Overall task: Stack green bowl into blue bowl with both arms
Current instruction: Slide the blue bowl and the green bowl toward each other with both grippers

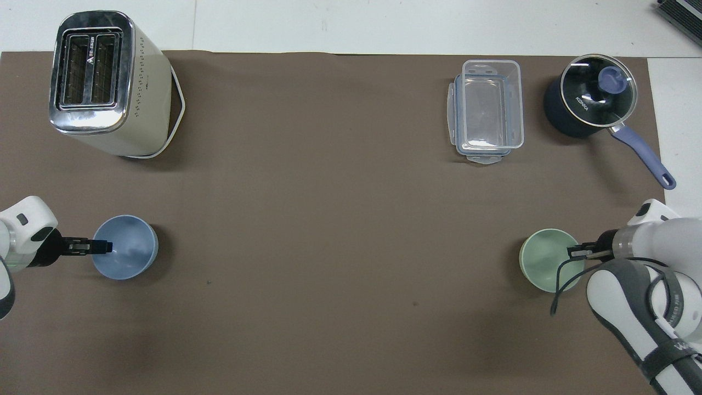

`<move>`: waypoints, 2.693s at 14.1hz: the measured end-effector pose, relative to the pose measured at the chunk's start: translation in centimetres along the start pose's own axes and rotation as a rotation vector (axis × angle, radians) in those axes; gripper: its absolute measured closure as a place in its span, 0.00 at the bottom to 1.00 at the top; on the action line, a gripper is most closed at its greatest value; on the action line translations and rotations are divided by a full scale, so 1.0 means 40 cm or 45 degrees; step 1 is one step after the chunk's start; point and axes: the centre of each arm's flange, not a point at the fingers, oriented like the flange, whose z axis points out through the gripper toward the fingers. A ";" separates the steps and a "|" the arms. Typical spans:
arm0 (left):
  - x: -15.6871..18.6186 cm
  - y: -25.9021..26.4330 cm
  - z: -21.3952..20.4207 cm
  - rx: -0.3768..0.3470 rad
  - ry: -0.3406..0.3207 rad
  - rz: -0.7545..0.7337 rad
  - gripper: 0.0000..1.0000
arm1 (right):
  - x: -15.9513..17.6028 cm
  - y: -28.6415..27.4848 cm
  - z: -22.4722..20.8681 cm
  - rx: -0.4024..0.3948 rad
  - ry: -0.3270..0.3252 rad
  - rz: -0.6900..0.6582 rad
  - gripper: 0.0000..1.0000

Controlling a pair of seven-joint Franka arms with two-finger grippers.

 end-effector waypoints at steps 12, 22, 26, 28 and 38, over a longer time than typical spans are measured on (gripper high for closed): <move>0.013 0.289 -0.173 -0.002 0.055 0.057 0.96 | 0.073 -0.120 -0.221 0.084 0.049 -0.035 0.95; -0.067 0.960 -0.028 0.001 0.014 -0.081 0.96 | 0.112 -0.343 -0.236 0.108 0.046 0.002 0.95; -0.058 1.114 0.106 0.033 0.032 -0.155 0.96 | 0.114 -0.371 -0.238 0.131 0.047 0.005 0.95; -0.047 1.154 0.156 0.018 0.041 -0.151 0.96 | 0.114 -0.379 -0.238 0.132 0.047 -0.001 0.95; -0.014 1.186 0.149 -0.006 0.064 -0.158 0.39 | 0.110 -0.550 -0.239 0.129 0.044 0.004 0.95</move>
